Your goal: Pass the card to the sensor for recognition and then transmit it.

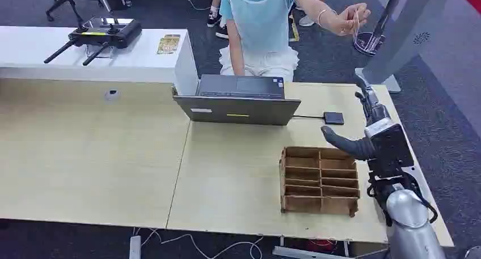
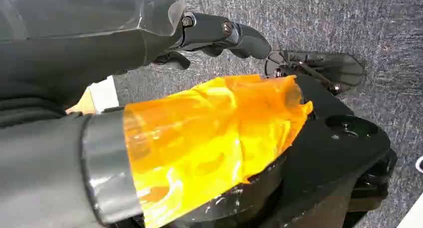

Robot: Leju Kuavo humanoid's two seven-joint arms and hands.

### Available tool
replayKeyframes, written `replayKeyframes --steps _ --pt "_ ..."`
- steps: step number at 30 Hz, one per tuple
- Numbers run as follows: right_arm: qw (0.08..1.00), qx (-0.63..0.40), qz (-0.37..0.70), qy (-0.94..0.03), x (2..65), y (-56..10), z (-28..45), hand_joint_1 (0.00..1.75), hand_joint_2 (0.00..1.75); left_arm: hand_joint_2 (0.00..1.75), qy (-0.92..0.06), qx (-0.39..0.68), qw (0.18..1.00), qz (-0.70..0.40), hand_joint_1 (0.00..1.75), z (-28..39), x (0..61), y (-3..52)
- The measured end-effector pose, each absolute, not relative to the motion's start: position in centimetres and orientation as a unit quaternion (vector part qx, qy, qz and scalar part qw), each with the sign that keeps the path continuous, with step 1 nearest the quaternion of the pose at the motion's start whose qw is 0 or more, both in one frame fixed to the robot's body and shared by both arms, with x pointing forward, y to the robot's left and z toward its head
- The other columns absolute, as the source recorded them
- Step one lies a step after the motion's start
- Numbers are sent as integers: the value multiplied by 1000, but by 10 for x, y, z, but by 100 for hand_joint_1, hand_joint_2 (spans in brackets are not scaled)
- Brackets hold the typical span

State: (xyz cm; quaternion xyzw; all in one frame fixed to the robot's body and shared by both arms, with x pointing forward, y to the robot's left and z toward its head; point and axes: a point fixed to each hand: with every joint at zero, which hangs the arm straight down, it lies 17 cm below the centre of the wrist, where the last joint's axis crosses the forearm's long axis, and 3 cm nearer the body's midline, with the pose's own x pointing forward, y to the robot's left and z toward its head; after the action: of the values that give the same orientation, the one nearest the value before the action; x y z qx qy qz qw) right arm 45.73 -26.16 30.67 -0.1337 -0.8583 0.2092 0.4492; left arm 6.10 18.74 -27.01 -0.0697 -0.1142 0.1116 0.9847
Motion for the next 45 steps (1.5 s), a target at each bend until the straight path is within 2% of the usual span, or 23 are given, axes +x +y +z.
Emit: replayKeyframes --steps 6,12,17,23,29,45 --pt "426 -163 223 -862 461 -256 320 0 175 0 -114 -70 985 109 0 -270 61 188" --pt "345 -360 252 -829 488 -264 372 0 175 0 -108 -75 987 92 0 -270 58 187" --pt "268 -472 258 -799 505 -263 426 0 175 0 -108 -78 988 75 0 -270 58 188" --pt "208 -625 294 -693 550 -275 461 0 175 0 -110 -78 990 46 0 -270 63 191" --pt "217 -663 342 -630 598 -285 455 0 175 0 -110 -79 990 29 0 -270 66 191" --pt "285 -658 415 -560 652 -291 420 0 175 0 -113 -78 991 10 0 -270 70 193"
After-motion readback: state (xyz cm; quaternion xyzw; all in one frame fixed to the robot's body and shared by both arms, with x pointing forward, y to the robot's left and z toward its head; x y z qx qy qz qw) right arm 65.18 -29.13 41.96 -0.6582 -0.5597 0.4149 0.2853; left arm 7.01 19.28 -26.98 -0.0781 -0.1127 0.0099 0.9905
